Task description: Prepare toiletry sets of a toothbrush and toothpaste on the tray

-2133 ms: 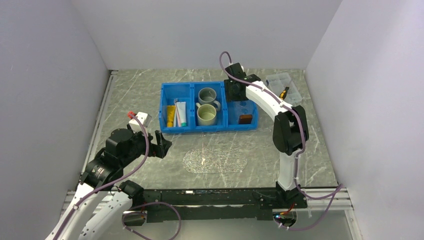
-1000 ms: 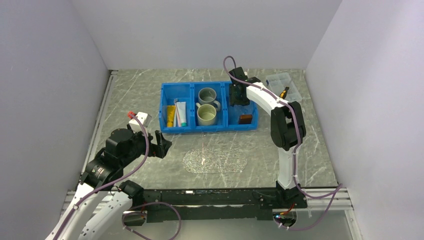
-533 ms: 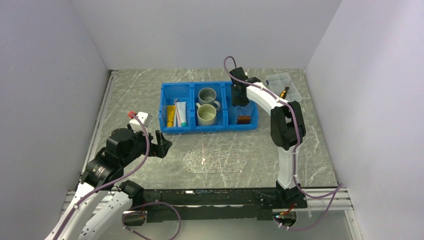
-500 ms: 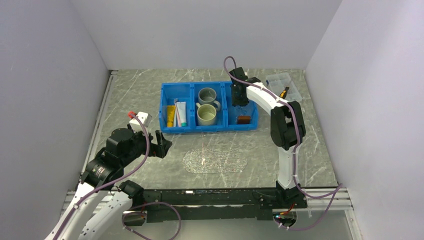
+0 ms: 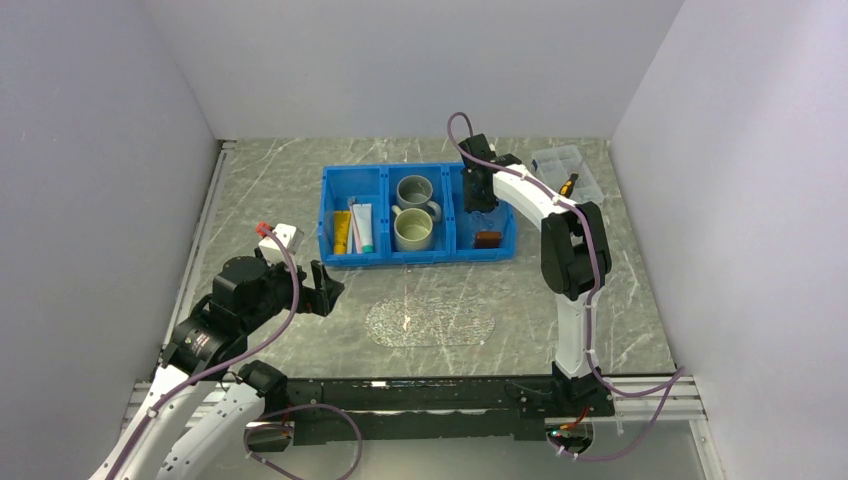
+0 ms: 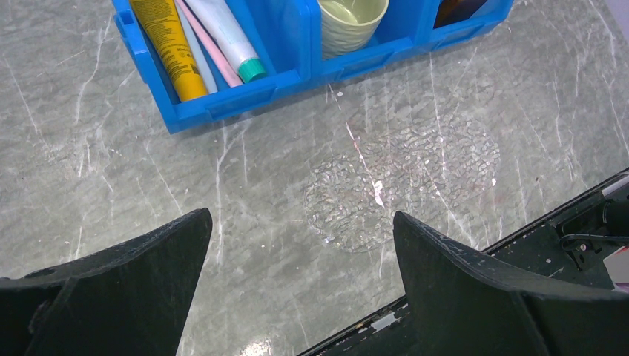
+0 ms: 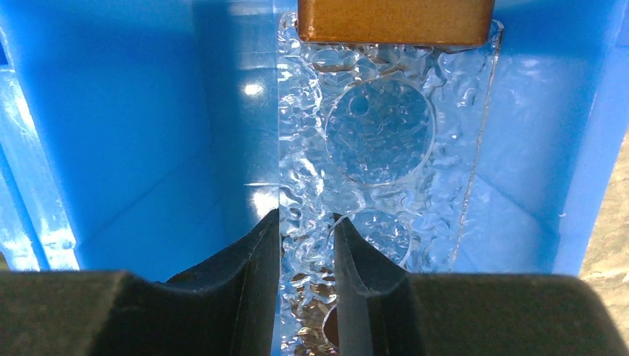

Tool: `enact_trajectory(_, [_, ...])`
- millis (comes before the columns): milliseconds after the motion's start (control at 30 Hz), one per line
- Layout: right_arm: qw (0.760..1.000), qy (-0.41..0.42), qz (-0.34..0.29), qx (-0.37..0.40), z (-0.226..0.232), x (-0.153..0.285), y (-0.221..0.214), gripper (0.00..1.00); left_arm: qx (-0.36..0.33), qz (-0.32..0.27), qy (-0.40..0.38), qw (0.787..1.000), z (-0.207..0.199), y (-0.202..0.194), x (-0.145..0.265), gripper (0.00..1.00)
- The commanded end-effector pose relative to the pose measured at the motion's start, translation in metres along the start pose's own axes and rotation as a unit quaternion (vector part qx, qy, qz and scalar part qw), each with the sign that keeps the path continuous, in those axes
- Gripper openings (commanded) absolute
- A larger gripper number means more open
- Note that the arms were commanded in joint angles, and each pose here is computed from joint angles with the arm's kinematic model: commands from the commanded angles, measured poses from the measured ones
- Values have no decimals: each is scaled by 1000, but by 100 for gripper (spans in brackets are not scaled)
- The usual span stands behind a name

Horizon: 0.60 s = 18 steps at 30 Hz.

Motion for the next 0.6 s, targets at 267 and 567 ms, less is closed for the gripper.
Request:
enact_trajectory(267, [995,-7,-94,-12,-9,69,36,8,-4,-14,-7,1000,-1,4,0,99])
enact_trajectory(567, [992,-13,-124,-9,-7,107,39,6,-4,-16,-8,1000,-1,4,0,99])
Point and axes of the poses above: each gripper's point midway between its finger pads, its own x axis back along the fingers, its own z axis along the line the jaws close on, y = z × x, the point moved 10 cm from there along x, back along the fingers, and after that the axes turned 12 degrees about x, right-handed, at the moved point
